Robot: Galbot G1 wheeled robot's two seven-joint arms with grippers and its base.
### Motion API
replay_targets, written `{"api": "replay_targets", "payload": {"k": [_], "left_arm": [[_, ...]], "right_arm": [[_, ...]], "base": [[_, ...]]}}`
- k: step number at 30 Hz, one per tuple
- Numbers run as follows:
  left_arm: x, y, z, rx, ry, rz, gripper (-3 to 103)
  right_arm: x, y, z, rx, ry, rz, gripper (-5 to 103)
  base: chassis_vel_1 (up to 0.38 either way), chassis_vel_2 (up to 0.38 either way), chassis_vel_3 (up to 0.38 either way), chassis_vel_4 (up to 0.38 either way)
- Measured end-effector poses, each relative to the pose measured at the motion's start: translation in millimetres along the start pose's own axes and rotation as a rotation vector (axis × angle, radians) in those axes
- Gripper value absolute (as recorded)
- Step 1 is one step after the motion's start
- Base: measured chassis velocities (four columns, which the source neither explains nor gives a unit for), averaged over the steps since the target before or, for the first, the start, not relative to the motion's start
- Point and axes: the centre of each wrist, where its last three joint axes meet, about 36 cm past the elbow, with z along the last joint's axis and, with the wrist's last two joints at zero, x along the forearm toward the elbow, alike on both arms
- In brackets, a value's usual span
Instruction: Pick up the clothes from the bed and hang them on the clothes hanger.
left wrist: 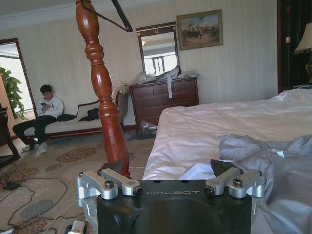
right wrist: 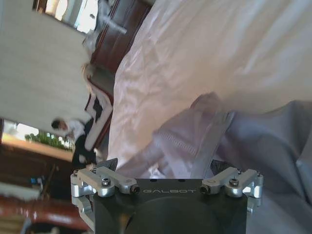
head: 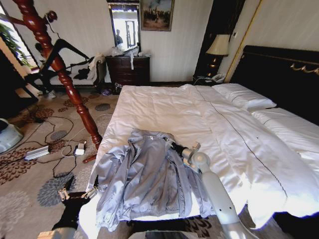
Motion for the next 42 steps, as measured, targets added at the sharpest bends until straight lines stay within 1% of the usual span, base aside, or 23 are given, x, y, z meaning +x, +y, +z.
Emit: {"api": "replay_targets", "payload": {"k": [1, 5, 7, 8, 15, 16, 17, 19, 21, 24, 25, 26, 27, 28, 29, 31, 35, 37, 40, 42], "left_arm": [[0, 0.0, 0, 0.000, 0.000, 0.000, 100], [1, -0.7, -1, 0.000, 0.001, 0.003, 100], [0, -1.1, -1, -0.001, 0.001, 0.003, 100], [1, -1.9, -1, -0.003, 0.001, 0.003, 100], [2, -2.3, -3, -0.004, 0.000, 0.002, 100], [2, -2.3, -3, -0.004, 0.000, 0.001, 100], [2, -2.3, -3, -0.003, 0.000, 0.001, 100], [2, -2.3, -3, -0.002, -0.001, 0.000, 100], [2, -2.3, -3, -0.002, -0.001, 0.000, 100], [1, -2.1, -3, 0.000, -0.003, -0.002, 100], [1, -2.1, -3, 0.000, -0.003, -0.002, 100], [0, -2.1, -2, 0.001, -0.003, -0.002, 100], [0, -2.0, -2, 0.001, -0.002, -0.002, 100], [0, -1.7, -1, 0.000, -0.001, -0.001, 100], [0, -1.6, -1, 0.000, 0.000, -0.001, 100], [0, -1.5, 0, 0.000, 0.001, -0.001, 100], [-1, -1.5, 1, 0.000, 0.003, 0.000, 100], [-1, -1.5, 1, 0.000, 0.003, 0.000, 100], [-1, -1.6, 1, 0.001, 0.002, 0.000, 100], [-1, -1.6, 1, 0.001, 0.002, 0.000, 100]], "right_arm": [[0, 0, 0, 0.000, 0.000, 0.000, 100], [-7, -16, -13, -0.072, -0.036, 0.027, 100], [-9, -18, -15, -0.084, -0.039, 0.030, 100], [-12, -19, -18, -0.105, -0.041, 0.029, 100], [-21, -15, -20, -0.146, -0.025, 0.015, 100], [-22, -15, -19, -0.152, -0.021, 0.014, 103], [-23, -14, -18, -0.160, -0.017, 0.014, 100], [-25, -14, -17, -0.170, -0.013, 0.013, 90], [-25, -14, -17, -0.171, -0.012, 0.013, 90], [-25, -16, -17, -0.174, -0.014, 0.018, 74], [-25, -16, -17, -0.174, -0.014, 0.018, 74], [-24, -17, -18, -0.175, -0.016, 0.020, 68], [-24, -18, -19, -0.176, -0.019, 0.022, 68], [-24, -20, -22, -0.177, -0.024, 0.023, 57], [-23, -21, -25, -0.176, -0.028, 0.022, 52], [-23, -21, -26, -0.174, -0.029, 0.021, 52], [-24, -19, -29, -0.170, -0.033, 0.012, 30], [-24, -19, -29, -0.169, -0.032, 0.011, 30], [-26, -17, -27, -0.166, -0.027, 0.008, 14], [-26, -16, -27, -0.165, -0.025, 0.007, 14]], "base": [[0.000, 0.000, 0.000, 0.000], [0.000, 0.000, 0.000, 0.000], [0.000, 0.000, 0.000, 0.000], [0.000, 0.000, 0.000, 0.000], [0.000, 0.000, 0.000, 0.000], [0.000, 0.000, 0.000, 0.000], [0.000, 0.000, 0.000, 0.000], [0.000, 0.000, 0.000, 0.000], [0.000, 0.000, 0.000, 0.000], [0.000, 0.000, 0.000, 0.000], [0.000, 0.000, 0.000, 0.000], [0.000, 0.000, 0.000, 0.000], [0.000, 0.000, 0.000, 0.000], [0.000, 0.000, 0.000, 0.000], [0.000, 0.000, 0.000, 0.000], [0.000, 0.000, 0.000, 0.000], [0.000, 0.000, 0.000, 0.000], [0.000, 0.000, 0.000, 0.000], [0.000, 0.000, 0.000, 0.000], [0.000, 0.000, 0.000, 0.000]]}}
